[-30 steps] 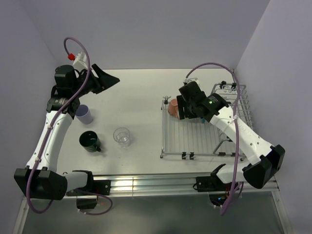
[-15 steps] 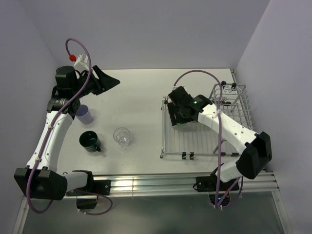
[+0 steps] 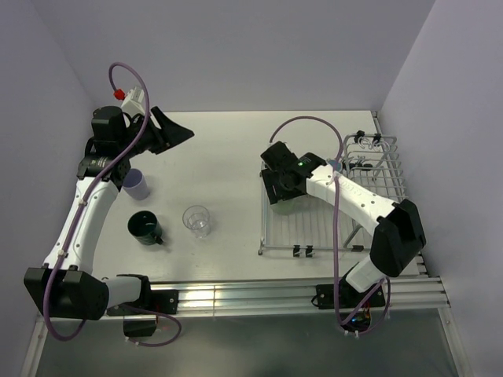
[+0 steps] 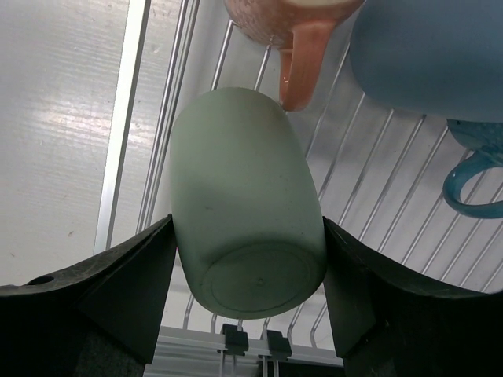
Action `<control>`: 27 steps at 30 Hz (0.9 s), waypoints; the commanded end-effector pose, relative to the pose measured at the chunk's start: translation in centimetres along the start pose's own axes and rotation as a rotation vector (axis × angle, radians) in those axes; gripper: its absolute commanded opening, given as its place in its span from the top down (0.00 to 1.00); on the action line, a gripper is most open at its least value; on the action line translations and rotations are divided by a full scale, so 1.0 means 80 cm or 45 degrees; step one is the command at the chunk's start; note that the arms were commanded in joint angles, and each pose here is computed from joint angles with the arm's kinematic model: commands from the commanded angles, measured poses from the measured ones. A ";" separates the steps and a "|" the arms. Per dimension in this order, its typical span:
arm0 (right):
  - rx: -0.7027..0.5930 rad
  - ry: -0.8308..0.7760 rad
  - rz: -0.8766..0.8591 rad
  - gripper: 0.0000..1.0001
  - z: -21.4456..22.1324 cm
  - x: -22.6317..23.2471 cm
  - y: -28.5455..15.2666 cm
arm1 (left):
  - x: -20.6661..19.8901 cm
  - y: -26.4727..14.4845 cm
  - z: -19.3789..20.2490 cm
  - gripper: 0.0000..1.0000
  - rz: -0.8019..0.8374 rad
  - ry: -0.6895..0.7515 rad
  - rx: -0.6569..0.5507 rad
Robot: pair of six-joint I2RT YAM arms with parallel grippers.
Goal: Load the cups into the dish rack
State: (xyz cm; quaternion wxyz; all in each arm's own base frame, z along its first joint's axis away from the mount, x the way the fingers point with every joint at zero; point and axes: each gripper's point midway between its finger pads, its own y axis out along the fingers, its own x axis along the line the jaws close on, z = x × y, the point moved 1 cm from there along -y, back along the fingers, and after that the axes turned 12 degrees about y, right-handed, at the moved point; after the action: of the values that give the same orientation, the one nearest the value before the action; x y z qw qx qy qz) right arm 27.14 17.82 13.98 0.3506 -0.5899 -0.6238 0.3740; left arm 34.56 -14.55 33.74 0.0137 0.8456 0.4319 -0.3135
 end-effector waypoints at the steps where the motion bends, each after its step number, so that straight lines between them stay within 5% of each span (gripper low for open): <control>1: 0.001 -0.017 -0.012 0.85 0.001 0.010 0.012 | -0.003 -0.001 -0.004 0.41 0.015 0.053 -0.016; 18: -0.011 -0.025 0.023 0.36 -0.001 0.011 0.014 | 0.005 0.003 0.001 0.40 -0.008 0.044 0.007; 27: -0.070 0.003 -0.002 0.19 -0.013 0.011 -0.003 | 0.014 0.004 0.005 0.39 -0.053 0.036 0.019</control>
State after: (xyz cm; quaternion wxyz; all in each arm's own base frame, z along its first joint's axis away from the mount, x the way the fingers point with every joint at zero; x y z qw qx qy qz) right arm 27.75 18.52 13.35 0.3397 -0.5944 -0.6256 0.3741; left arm 34.85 -14.36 32.70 -0.0005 0.8402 0.4385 -0.3191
